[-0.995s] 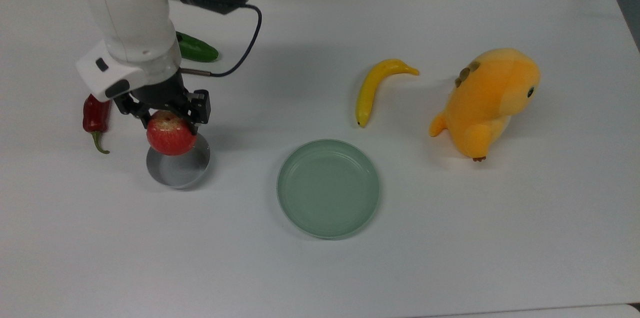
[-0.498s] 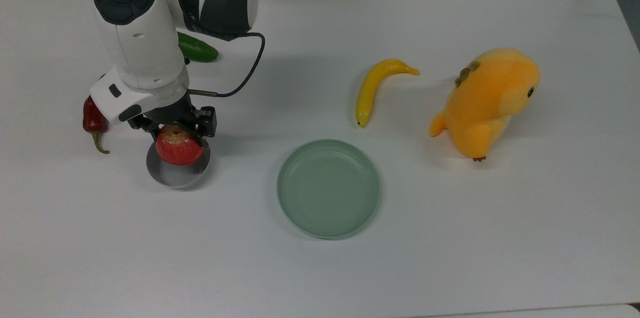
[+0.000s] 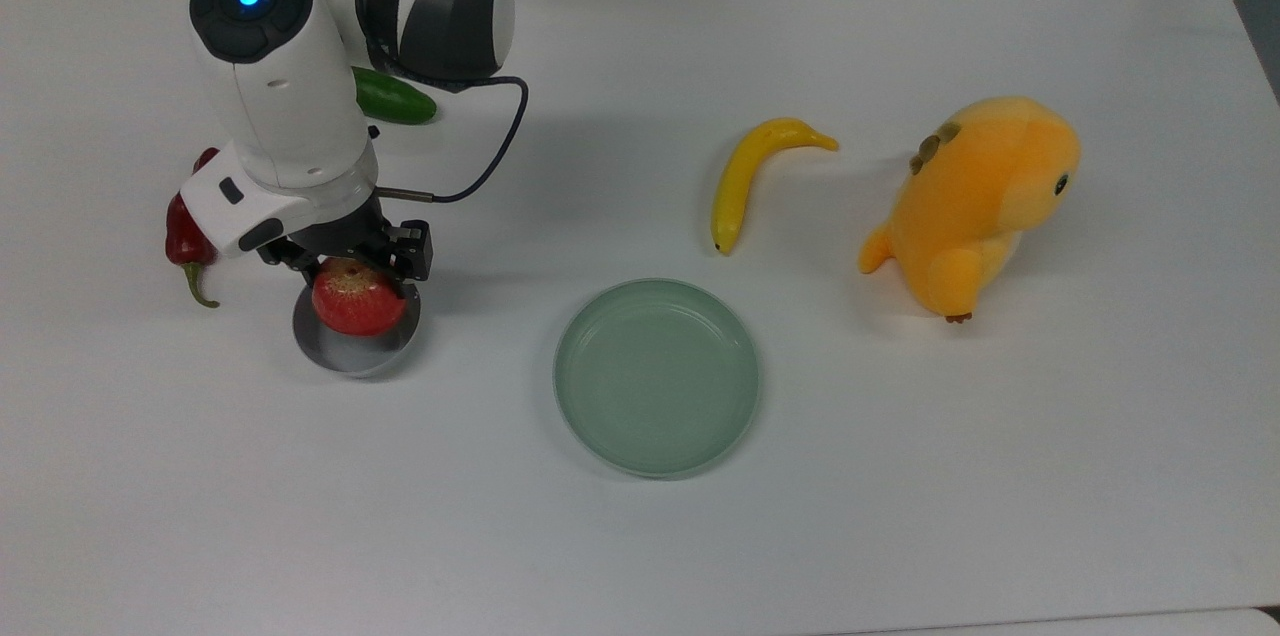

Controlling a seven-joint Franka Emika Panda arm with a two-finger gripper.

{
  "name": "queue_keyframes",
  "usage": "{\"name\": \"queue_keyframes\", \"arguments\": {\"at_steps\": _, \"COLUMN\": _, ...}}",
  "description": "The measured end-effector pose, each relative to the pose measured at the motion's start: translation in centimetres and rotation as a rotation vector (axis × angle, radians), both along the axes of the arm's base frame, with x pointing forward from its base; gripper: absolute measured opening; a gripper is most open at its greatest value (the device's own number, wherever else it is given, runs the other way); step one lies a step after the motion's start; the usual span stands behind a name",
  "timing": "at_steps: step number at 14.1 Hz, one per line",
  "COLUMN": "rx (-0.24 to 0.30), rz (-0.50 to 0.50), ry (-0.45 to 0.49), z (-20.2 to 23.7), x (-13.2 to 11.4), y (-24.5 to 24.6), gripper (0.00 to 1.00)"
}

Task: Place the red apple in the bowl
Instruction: 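Lower the apple into the grey bowl and open the gripper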

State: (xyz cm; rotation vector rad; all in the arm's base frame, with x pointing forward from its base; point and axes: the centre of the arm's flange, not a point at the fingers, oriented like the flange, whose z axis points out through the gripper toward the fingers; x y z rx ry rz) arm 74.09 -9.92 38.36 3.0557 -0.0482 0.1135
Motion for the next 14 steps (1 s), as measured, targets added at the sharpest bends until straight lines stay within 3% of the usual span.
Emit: {"name": "queue_keyframes", "arguments": {"at_steps": 14, "rx": 0.011, "rz": -0.029, "ry": -0.017, "z": -3.4, "x": 0.5, "y": -2.1, "gripper": 0.81}}
